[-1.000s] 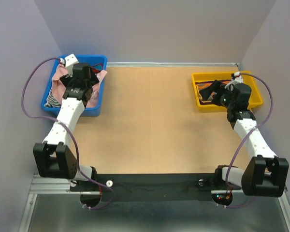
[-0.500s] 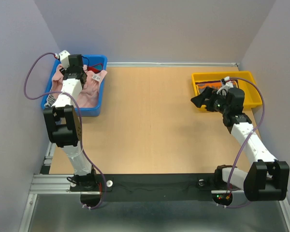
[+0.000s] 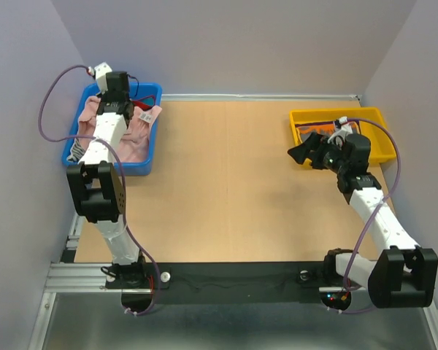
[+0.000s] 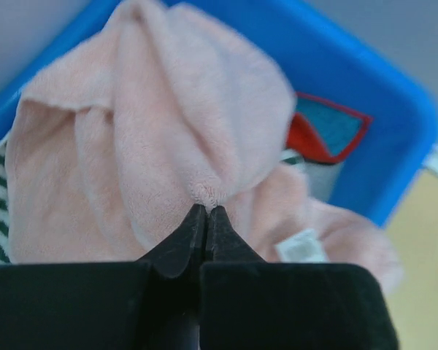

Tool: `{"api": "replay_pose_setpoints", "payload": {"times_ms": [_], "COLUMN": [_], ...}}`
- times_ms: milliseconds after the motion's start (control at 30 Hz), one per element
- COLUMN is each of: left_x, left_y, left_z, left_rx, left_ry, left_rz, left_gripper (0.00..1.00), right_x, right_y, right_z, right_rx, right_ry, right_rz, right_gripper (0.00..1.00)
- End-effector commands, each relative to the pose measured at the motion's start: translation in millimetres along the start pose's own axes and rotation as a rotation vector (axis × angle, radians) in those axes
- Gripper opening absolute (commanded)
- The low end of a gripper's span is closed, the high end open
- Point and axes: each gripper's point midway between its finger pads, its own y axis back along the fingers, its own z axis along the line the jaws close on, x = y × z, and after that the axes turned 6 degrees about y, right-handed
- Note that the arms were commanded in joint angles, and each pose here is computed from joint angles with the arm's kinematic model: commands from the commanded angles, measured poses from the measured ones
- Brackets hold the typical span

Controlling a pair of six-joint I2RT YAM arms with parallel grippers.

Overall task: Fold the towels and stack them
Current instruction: Grab crumpled towel, then move the towel to the center of the board

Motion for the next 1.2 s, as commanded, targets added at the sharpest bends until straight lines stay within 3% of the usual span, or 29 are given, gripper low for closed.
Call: {"api": "replay_pose_setpoints", "payload": {"times_ms": [0, 100, 167, 200, 400, 500, 600, 700, 733, 800, 833, 867, 900, 967, 1000, 1167], "left_x": [-142, -208, -223, -235, -249, -235, -190, -109, -62, -3, 54, 80, 141, 198, 247, 323], "left_y": [149, 256, 302, 348, 480, 506, 527, 543, 530, 537, 516, 511, 500, 496, 491, 567], "left_z": [-88, -133, -155, -170, -185, -188, -196, -204, -201, -195, -181, -173, -152, -127, -103, -17], "left_rx": [0.312, 0.549, 0.66, 0.761, 1.12, 1.218, 1.364, 1.51, 1.505, 1.553, 1.519, 1.519, 1.496, 1.494, 1.481, 1.688], "left_ry": [0.094, 0.175, 0.186, 0.197, 0.246, 0.231, 0.178, 0.072, 0.01, -0.029, -0.101, -0.116, -0.19, -0.277, -0.345, -0.519], "left_rz": [-0.332, -0.468, -0.507, -0.546, -0.619, -0.586, -0.448, -0.232, -0.136, -0.02, 0.073, 0.115, 0.228, 0.339, 0.459, 0.741], "left_gripper": [0.0, 0.0, 0.0, 0.0, 0.0, 0.0, 0.0, 0.02, 0.06, 0.09, 0.11, 0.11, 0.13, 0.14, 0.15, 0.16], "right_x": [-11, -15, -17, -19, -29, -32, -34, -42, -45, -43, -44, -42, -44, -41, -43, -31], "right_y": [6, 10, 11, 13, 22, 26, 31, 38, 40, 46, 48, 51, 54, 59, 63, 62], "right_z": [12, 16, 17, 19, 27, 29, 32, 31, 31, 23, 19, 16, 9, 1, -1, 4], "right_rx": [-0.042, -0.048, -0.05, -0.052, -0.062, -0.066, -0.066, -0.038, -0.027, 0.033, 0.057, 0.08, 0.127, 0.177, 0.2, 0.158], "right_ry": [0.036, 0.044, 0.047, 0.05, 0.076, 0.084, 0.093, 0.114, 0.127, 0.116, 0.116, 0.111, 0.107, 0.095, 0.094, 0.123], "right_rz": [-0.04, -0.056, -0.062, -0.07, -0.111, -0.124, -0.141, -0.184, -0.199, -0.203, -0.21, -0.208, -0.221, -0.222, -0.24, -0.187], "right_gripper": [1.0, 1.0, 1.0, 1.0, 1.0, 1.0, 1.0, 1.0, 1.0, 1.0, 1.0, 1.0, 1.0, 1.0, 1.0, 1.0]}}
